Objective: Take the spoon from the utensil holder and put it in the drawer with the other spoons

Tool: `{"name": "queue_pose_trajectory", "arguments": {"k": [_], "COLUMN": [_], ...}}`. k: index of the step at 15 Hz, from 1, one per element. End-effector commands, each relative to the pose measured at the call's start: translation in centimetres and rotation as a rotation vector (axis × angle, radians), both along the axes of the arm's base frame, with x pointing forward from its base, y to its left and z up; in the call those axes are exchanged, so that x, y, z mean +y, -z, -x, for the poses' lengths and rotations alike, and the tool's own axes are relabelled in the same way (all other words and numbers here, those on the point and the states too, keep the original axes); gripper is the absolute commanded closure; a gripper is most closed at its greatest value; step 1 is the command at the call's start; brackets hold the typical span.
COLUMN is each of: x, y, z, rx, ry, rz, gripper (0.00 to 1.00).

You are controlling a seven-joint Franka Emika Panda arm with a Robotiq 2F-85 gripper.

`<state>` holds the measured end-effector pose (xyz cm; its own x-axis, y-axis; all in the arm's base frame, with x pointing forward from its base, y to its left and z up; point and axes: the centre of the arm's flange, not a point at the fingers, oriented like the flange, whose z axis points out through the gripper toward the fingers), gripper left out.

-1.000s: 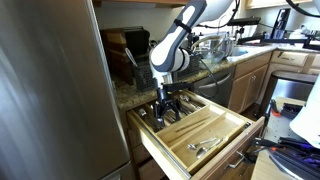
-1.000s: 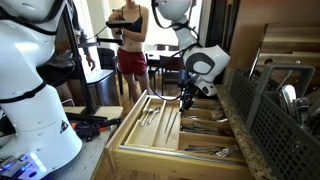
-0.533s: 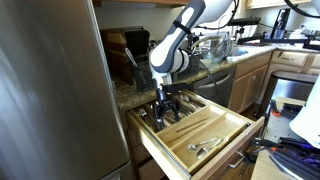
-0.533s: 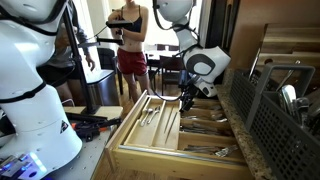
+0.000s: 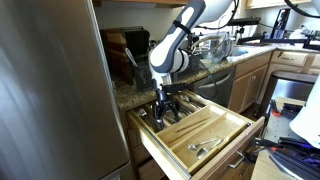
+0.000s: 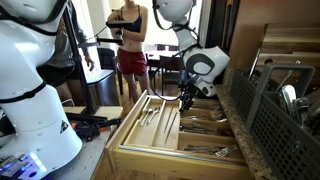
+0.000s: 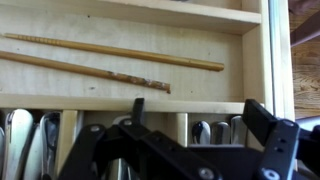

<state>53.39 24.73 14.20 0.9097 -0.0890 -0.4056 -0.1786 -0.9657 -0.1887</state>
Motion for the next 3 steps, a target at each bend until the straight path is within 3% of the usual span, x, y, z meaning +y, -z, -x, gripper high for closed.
{"name": "queue_pose_trajectory", "arguments": {"k": [1,3], "x": [0.00,0.00], "y": [0.00,0.00], "z": [0.00,0.00], "rx": [0.000,0.000], "ry": [0.000,0.000], "rz": [0.000,0.000], "gripper": [0.00,0.00]}}
